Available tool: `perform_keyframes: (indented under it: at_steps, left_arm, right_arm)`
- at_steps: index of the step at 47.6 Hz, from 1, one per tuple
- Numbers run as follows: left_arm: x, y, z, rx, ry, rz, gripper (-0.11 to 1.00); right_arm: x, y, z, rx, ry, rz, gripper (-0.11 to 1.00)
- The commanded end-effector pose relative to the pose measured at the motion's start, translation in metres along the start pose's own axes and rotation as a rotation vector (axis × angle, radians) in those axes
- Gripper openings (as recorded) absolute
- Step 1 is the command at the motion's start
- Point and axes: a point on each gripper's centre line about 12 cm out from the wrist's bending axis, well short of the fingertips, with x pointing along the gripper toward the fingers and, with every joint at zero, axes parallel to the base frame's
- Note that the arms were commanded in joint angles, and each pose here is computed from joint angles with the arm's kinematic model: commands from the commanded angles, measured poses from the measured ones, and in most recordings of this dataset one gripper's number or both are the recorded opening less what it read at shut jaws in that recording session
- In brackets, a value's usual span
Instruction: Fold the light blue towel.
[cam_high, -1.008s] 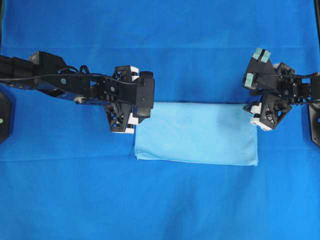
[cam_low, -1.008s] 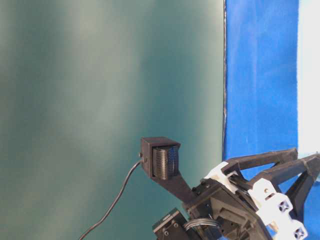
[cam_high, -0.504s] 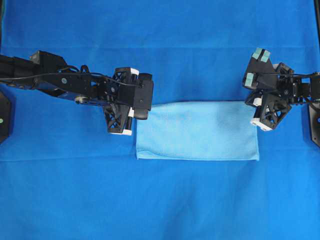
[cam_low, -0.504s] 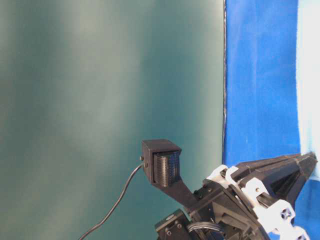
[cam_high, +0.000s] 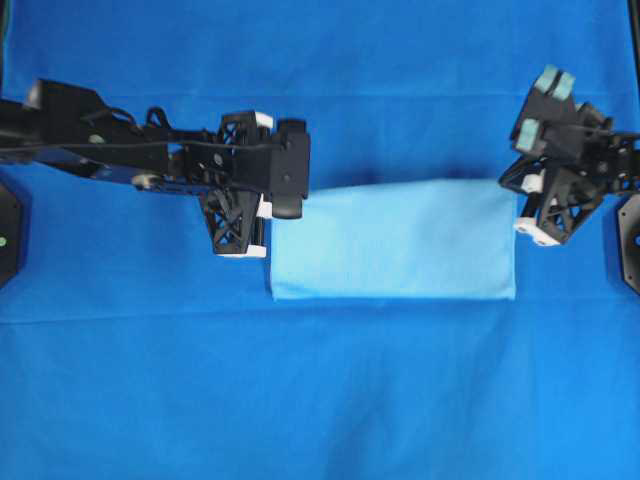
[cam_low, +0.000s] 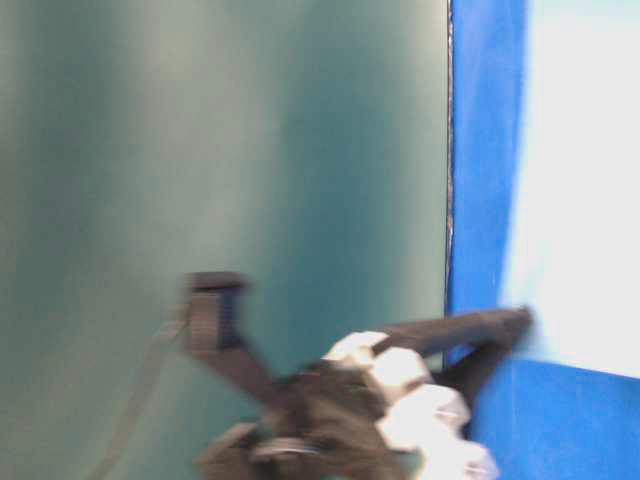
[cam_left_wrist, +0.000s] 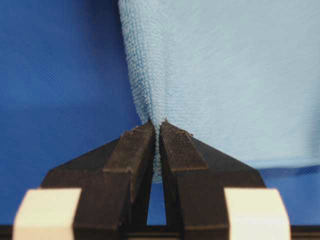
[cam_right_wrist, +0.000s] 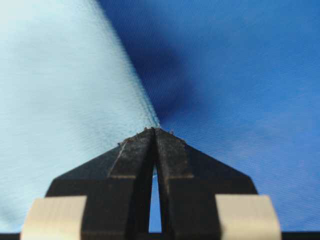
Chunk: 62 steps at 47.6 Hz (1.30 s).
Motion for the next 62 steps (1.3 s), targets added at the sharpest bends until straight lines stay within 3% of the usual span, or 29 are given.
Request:
perform_keyframes:
  at_steps: [1,16,33,40,54,62]
  left_arm:
    - [-0.030,-0.001,0.031,0.013,-0.073,0.001,0.02]
    - [-0.081,0.000,0.065,0.026,-0.176,0.008,0.02]
    - [-0.087,-0.008,0.066,0.028,-0.198,-0.003,0.02]
    - [-0.083,-0.024,0.071,0.041,-0.239,-0.030,0.02]
    - [-0.068,-0.077,0.093,0.099,-0.382,-0.116,0.02]
    - [-0.048,-0.099,0.111,0.117,-0.458,-0.143,0.02]
  right_arm:
    - [-0.021,0.000,0.017,0.012,-0.056,-0.003,0.00]
    - [-0.077,-0.003,0.036,0.020,-0.172,-0.001,0.00]
    - [-0.077,-0.004,0.038,0.004,-0.190,-0.009,0.00]
    - [-0.071,-0.012,0.045,-0.001,-0.211,-0.052,0.00]
    - [-0.062,-0.046,0.066,0.006,-0.260,-0.180,0.00]
    - [-0.054,-0.058,0.082,0.001,-0.304,-0.207,0.00]
